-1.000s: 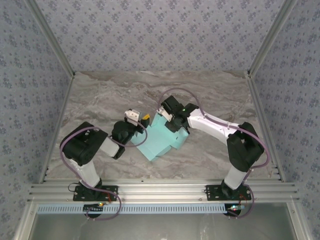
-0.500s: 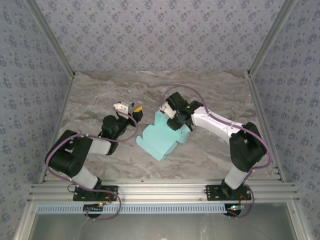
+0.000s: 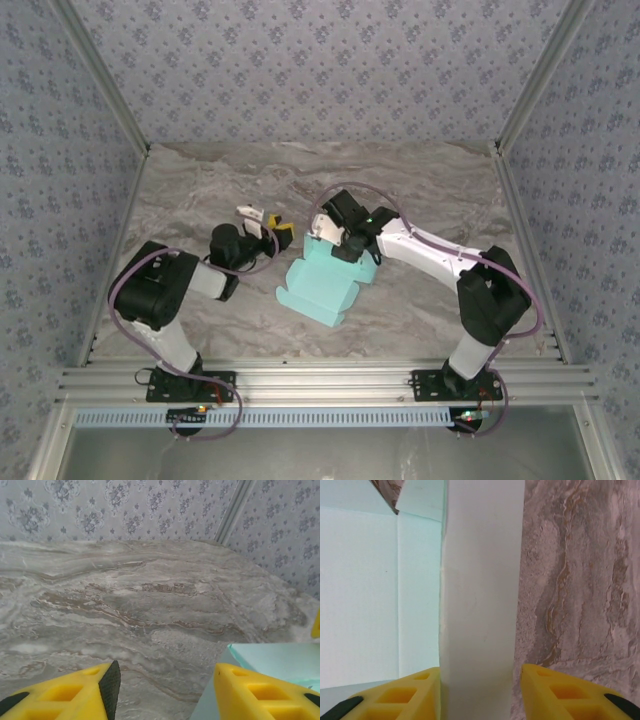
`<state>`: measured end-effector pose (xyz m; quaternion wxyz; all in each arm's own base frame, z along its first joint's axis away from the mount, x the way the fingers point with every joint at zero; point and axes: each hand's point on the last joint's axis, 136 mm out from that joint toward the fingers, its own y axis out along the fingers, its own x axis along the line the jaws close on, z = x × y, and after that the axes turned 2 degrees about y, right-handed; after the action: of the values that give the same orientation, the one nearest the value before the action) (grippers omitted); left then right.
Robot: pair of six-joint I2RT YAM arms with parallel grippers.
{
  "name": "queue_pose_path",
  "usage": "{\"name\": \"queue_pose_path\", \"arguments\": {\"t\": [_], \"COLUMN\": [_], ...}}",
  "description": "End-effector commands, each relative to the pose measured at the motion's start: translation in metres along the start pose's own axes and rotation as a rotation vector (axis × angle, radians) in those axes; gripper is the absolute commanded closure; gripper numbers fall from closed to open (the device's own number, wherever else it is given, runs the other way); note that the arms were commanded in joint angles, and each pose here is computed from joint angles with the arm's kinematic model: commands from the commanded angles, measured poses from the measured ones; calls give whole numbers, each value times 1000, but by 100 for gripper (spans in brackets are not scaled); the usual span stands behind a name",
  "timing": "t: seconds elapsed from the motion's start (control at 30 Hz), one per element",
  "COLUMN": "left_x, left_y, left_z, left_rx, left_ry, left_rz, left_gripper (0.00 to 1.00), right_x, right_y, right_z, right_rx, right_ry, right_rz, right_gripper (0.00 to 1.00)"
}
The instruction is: Fold the paper box
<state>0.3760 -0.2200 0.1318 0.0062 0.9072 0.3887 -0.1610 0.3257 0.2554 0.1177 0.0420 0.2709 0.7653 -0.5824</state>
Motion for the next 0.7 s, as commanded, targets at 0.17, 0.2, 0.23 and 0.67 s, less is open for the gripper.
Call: {"name": "queue_pose_path", "arguments": {"t": [0.17, 0.2, 0.23, 0.67], "left_x": [9, 7, 7, 0], "left_y": [29, 31, 31, 33], "left_z": [-29, -28, -24, 31], "left_rx": [138, 158, 186, 604], "left_ry": [-261, -270, -282, -415], "left_rz": [-77, -70, -73, -159], "left_gripper": [44, 44, 44, 42], "right_x": [2, 1, -1, -64], "right_y": [-27, -32, -38, -74], "right_z": [-18, -21, -23, 61], "right_rx": [-150, -183, -211, -371], "right_ry": [-52, -20, 9, 1108], "right_rz": [-26, -33, -40, -173], "right_gripper": [50, 49, 48, 43]}}
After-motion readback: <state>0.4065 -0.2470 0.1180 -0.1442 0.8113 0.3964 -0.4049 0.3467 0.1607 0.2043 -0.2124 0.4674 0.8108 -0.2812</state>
